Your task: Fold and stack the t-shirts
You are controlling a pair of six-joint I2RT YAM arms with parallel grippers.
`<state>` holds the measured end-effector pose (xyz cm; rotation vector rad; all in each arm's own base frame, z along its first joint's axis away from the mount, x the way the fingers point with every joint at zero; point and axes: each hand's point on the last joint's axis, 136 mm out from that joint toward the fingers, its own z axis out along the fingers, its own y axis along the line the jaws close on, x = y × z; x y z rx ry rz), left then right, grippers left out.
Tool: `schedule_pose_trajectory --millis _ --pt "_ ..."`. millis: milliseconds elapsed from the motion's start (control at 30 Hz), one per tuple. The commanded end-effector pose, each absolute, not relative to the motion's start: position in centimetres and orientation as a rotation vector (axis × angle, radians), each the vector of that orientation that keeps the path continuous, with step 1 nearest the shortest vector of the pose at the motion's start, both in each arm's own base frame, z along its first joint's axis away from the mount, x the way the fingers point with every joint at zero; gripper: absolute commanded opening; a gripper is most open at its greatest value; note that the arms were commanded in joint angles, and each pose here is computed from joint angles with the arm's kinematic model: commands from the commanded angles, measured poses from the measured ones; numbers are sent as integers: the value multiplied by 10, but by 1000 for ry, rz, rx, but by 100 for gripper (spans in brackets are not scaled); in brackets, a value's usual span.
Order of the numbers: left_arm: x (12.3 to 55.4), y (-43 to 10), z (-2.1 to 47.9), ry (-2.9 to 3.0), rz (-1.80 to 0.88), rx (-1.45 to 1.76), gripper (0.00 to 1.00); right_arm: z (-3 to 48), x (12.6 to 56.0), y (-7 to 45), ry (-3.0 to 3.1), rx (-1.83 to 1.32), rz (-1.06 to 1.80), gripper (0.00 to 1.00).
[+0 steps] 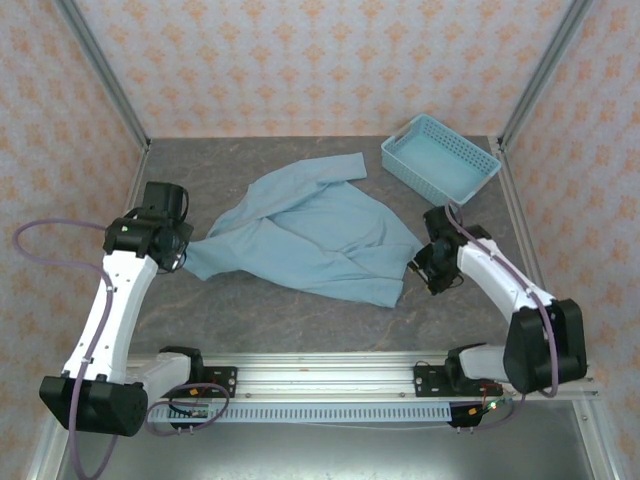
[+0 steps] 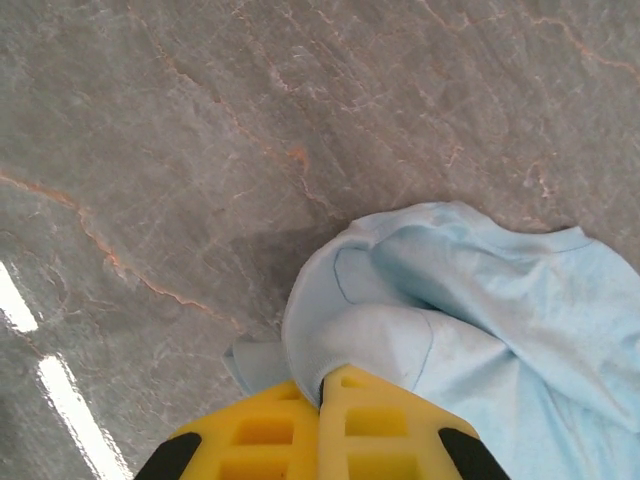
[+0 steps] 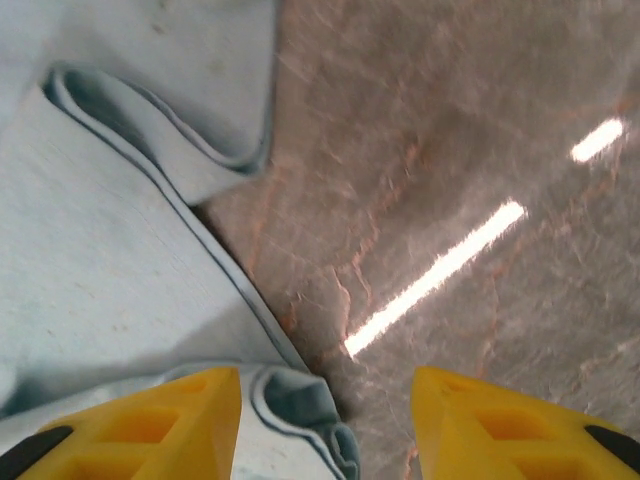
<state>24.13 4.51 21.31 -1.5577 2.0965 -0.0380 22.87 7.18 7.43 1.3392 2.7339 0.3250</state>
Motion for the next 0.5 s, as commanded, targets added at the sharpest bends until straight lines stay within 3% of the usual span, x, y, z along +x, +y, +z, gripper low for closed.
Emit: schedule_pose_trajectory --millis 0,200,400,467 --pt "229 57 208 2129 91 -1531 0 81 217 96 2712 1424 483 48" --pt "230 59 207 2163 134 -1502 0 85 200 94 2888 1061 243 48" --pt "226 79 234 2096 265 -1452 0 73 247 97 2875 905 229 56" --pt "229 81 238 2089 281 -1438 0 69 266 105 2882 866 240 54"
